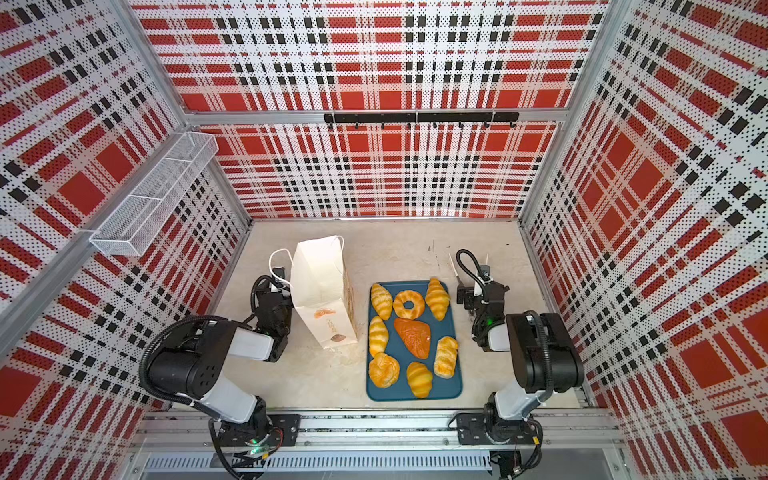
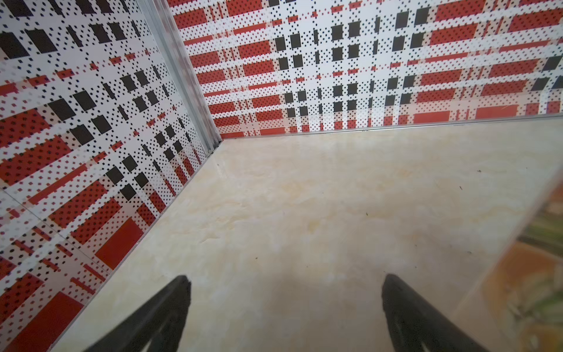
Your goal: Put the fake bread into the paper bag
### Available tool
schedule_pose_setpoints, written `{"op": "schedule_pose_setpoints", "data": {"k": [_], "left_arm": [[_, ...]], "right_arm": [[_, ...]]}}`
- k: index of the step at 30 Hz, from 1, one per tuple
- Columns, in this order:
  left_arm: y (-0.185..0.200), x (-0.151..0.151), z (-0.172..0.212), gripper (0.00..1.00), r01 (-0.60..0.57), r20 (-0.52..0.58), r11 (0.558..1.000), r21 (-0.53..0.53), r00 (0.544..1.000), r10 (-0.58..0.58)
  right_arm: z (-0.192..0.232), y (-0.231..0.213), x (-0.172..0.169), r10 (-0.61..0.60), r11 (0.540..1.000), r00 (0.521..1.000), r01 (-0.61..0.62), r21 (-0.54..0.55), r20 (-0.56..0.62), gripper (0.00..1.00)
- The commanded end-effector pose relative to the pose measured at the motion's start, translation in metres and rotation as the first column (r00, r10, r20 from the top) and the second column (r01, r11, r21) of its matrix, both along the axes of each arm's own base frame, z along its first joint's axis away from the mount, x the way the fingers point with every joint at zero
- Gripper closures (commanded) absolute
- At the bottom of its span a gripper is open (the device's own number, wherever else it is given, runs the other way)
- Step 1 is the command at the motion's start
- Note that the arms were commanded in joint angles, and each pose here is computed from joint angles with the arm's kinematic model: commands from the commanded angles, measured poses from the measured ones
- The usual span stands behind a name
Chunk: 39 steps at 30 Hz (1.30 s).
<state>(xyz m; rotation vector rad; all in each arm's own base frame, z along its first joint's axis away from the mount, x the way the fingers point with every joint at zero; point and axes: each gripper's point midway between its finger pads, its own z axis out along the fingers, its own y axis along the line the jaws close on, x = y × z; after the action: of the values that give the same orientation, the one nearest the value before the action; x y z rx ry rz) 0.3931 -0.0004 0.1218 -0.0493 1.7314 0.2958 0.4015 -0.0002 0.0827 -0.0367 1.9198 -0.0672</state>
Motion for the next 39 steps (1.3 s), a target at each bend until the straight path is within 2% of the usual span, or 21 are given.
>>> {"op": "schedule_pose_setpoints", "data": {"k": [1,10,15,22,26,28,29,36,39], "left_arm": [[-0.001,0.002,0.004,0.01,0.008,0.005,1.0,-0.019,1.0,-0.008],[0.001,0.005,0.003,0.01,0.014,-0.008,0.999,-0.028,1.0,-0.015],[0.009,0.012,-0.002,0.0,0.04,-0.041,0.994,-0.099,0.998,-0.044],[0.01,0.011,-0.002,0.01,0.046,-0.035,0.993,-0.11,0.998,-0.05],[0.032,-0.004,0.029,0.01,-0.073,-0.001,0.988,-0.133,0.997,0.074],[0.047,-0.016,0.055,0.0,-0.16,0.025,0.972,-0.171,0.986,0.167],[0.05,-0.022,0.07,0.01,-0.176,0.037,0.964,-0.2,0.982,0.187],[0.037,-0.057,0.148,0.01,-0.122,0.094,0.933,-0.337,0.982,0.162],[0.027,-0.079,0.173,0.01,-0.079,0.113,0.932,-0.353,0.986,0.126]], "right_arm": [[0.026,0.0,0.008,0.002,1.0,0.997,-0.003,0.008,0.083,0.0],[0.025,0.0,0.008,0.002,1.0,0.997,-0.003,0.009,0.082,0.0],[0.025,0.0,0.008,0.003,1.0,0.997,-0.003,0.008,0.082,0.0],[0.026,0.0,0.007,0.003,1.0,0.996,-0.004,0.008,0.086,0.0],[0.045,-0.009,0.001,-0.054,0.998,0.992,0.052,0.018,0.112,0.0],[0.053,-0.016,-0.004,-0.098,0.995,0.993,0.096,0.033,0.072,0.0],[0.059,-0.013,-0.006,-0.083,0.996,0.996,0.082,0.04,0.042,0.0],[0.104,0.0,-0.036,-0.051,0.985,0.999,0.053,0.165,-0.018,0.0],[0.108,0.013,-0.05,0.0,0.971,0.999,0.011,0.24,-0.047,0.0]]}}
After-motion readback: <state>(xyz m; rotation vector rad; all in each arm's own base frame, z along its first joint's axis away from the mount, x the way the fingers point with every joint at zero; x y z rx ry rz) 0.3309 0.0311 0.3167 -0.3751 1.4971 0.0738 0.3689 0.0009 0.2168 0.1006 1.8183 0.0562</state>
